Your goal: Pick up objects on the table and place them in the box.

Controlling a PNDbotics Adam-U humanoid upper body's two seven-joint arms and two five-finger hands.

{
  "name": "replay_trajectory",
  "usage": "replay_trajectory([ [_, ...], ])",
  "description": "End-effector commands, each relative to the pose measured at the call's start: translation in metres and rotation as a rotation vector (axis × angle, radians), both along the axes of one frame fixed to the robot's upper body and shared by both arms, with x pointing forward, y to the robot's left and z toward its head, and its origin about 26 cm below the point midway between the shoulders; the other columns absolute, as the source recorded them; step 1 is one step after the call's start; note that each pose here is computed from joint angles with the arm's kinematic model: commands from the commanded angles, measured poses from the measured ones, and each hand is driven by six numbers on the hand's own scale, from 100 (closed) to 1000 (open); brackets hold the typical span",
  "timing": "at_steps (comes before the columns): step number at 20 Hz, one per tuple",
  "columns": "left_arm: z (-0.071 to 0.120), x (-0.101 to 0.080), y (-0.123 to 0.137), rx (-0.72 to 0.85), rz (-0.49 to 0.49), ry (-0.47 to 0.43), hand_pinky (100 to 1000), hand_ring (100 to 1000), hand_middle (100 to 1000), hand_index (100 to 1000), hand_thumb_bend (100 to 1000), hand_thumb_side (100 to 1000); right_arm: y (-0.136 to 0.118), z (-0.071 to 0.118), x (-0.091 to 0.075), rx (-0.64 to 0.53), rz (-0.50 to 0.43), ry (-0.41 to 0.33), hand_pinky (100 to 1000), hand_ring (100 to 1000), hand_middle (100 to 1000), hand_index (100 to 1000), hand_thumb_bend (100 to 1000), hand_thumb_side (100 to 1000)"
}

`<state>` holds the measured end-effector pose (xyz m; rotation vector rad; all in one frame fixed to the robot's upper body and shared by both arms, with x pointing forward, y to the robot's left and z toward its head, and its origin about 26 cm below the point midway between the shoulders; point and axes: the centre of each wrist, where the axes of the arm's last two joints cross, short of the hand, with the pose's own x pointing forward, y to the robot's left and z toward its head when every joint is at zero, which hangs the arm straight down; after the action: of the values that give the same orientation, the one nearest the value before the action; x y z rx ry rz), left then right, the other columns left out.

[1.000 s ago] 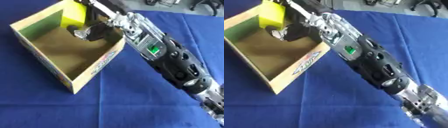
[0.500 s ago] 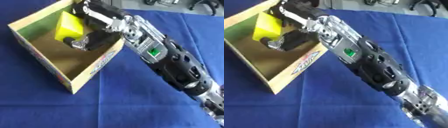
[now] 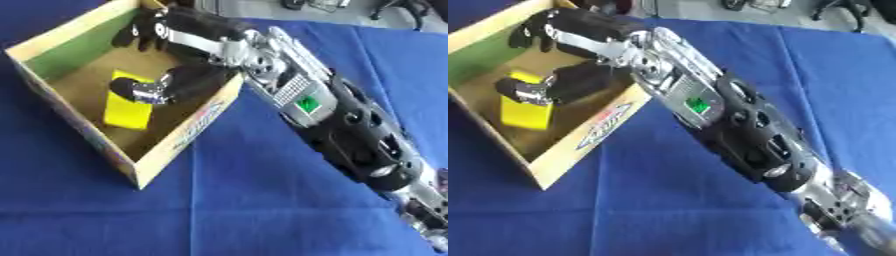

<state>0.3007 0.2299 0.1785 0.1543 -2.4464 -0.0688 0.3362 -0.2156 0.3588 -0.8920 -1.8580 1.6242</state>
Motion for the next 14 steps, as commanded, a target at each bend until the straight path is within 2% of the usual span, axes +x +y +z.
replay_trajectory([
  [1,0.005,-0.001,0.001,0.004,0.001,-0.017,257,422,553,610,100,899,-0.005,0.009,-0.005,-0.025,-0.015,-0.036,842,898,911,944,474,892],
  [2,0.005,-0.001,0.001,0.003,0.001,-0.016,257,422,553,610,100,899,-0.006,0.009,-0.005,-0.027,-0.013,-0.035,837,892,899,936,463,885],
  [3,0.005,-0.002,0.001,0.003,0.002,-0.014,257,422,553,610,100,899,-0.007,0.010,-0.005,-0.021,-0.013,-0.036,822,875,871,915,383,847],
  [7,0.004,-0.002,0.002,0.003,0.007,-0.011,257,422,552,610,100,900,-0.010,0.015,-0.014,0.049,-0.009,-0.091,797,837,838,892,296,826],
  [10,0.003,-0.002,0.003,0.002,0.014,-0.009,258,422,552,610,100,900,-0.012,0.022,-0.032,0.128,0.023,-0.157,784,816,818,882,258,820],
  [12,0.003,-0.002,0.004,0.001,0.021,-0.007,259,422,552,610,100,900,-0.015,0.026,-0.046,0.196,0.048,-0.200,773,802,802,871,199,802],
  [14,0.003,-0.002,0.004,0.000,0.025,-0.005,259,422,553,610,100,901,-0.021,0.028,-0.051,0.267,0.070,-0.234,768,797,798,869,193,800],
])
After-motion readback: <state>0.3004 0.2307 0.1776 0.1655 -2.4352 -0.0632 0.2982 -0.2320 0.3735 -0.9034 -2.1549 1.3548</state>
